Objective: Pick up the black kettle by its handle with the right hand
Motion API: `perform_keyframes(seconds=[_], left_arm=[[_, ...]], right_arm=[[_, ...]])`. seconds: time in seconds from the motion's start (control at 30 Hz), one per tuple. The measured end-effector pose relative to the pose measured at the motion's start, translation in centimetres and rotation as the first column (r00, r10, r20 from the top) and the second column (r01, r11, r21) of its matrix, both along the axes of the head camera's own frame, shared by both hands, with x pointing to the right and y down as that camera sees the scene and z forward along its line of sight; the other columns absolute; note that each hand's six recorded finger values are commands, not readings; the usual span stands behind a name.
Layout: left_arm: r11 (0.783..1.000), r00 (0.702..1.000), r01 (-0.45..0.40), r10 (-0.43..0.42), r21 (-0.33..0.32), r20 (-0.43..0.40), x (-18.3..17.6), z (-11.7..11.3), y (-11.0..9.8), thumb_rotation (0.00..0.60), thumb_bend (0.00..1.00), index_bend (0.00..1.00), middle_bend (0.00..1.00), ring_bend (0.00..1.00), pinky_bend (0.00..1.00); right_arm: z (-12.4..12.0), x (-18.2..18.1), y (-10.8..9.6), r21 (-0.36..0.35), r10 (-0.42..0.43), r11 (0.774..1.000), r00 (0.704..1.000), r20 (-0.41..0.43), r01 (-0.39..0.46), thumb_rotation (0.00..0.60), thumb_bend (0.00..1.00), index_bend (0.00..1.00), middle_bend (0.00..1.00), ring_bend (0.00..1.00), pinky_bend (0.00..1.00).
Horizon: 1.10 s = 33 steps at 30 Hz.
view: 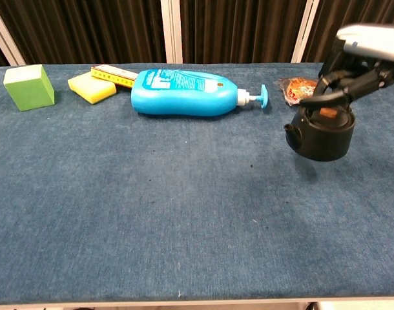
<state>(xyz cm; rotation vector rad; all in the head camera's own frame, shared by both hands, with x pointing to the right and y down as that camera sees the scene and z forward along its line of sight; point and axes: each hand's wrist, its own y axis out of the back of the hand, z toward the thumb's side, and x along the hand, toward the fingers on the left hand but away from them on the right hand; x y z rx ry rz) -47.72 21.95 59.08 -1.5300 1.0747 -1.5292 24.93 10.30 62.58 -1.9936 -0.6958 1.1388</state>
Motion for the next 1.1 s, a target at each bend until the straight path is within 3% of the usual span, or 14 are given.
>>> perform_keyframes(seconds=[0.33, 0.5, 1.1], left_arm=[[1.0, 1.0, -0.006, 0.006, -0.002, 0.002, 0.2, -0.1, -0.1, 0.6, 0.02, 0.17, 0.16, 0.09, 0.0], [1.0, 1.0, -0.011, 0.011, -0.004, 0.003, 0.4, 0.0, -0.2, 0.6, 0.02, 0.17, 0.16, 0.09, 0.0], [1.0, 1.0, -0.02, 0.02, -0.001, -0.002, 0.8, 0.1, -0.4, 0.6, 0.02, 0.17, 0.16, 0.09, 0.0]], right_arm=[[-0.8, 0.4, -0.4, 0.041, 0.006, 0.999, 1.0, 0.009, -0.007, 0.302, 0.47, 1.0, 1.0, 1.0, 0.57], [-0.7, 0.4, -0.3, 0.054, -0.011, 0.998, 1.0, -0.014, 0.011, 0.356, 0.48, 1.0, 1.0, 1.0, 0.59], [-0.6, -2.8, -0.7, 0.176, -0.105, 0.977, 0.989, -0.099, 0.122, 0.405, 0.49, 1.0, 1.0, 1.0, 0.62]])
